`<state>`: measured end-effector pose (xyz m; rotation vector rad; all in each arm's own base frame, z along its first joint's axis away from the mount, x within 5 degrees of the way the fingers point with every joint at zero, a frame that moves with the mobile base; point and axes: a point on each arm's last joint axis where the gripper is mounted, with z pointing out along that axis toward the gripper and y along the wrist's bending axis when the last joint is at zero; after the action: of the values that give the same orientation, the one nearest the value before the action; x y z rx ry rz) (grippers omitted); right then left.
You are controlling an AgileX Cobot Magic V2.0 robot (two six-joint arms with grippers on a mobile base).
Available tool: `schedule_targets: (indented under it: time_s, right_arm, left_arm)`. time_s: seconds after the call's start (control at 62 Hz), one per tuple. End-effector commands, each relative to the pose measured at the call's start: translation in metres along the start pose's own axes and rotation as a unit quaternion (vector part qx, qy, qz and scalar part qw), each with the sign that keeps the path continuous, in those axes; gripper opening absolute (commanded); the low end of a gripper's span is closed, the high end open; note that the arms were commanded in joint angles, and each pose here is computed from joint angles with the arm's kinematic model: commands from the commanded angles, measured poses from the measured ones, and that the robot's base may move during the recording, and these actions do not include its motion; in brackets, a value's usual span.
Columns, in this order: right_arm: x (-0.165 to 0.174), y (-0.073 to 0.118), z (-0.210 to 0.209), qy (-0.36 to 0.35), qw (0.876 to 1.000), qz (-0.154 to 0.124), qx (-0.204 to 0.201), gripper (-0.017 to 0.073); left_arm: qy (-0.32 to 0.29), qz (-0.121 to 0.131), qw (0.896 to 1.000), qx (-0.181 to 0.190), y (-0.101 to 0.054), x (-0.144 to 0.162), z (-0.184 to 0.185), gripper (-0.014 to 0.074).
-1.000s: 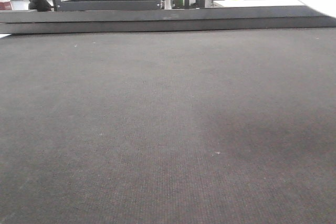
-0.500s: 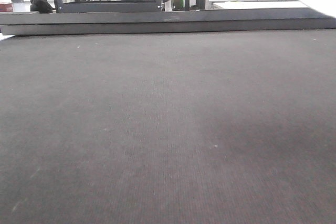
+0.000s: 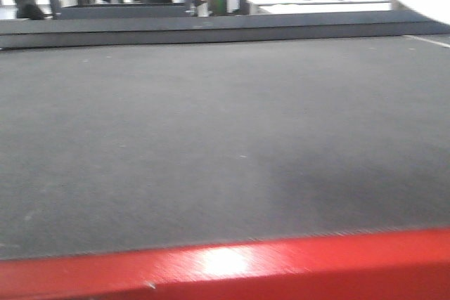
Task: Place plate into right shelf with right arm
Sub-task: 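Drive the base away from the grey table holding the plate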
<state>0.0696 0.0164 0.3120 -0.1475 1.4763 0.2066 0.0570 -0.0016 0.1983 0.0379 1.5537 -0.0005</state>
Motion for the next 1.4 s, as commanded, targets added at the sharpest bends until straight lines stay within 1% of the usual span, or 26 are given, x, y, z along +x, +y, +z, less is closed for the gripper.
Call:
schedule_targets:
  time_s: [0.0, 1.387]
  right_arm:
    - [-0.0192, -0.0013, -0.0013, -0.064, 0.998, 0.0, 0.009, 0.0048]
    - [-0.0192, -0.0013, -0.0013, -0.064, 0.998, 0.0, 0.009, 0.0048]
  left_arm:
    - [-0.044, -0.008, 0.999, -0.006, 0.0011, -0.0052, -0.0008, -0.0128]
    - [-0.044, -0.008, 0.999, -0.006, 0.0011, -0.0052, -0.0008, -0.0128]
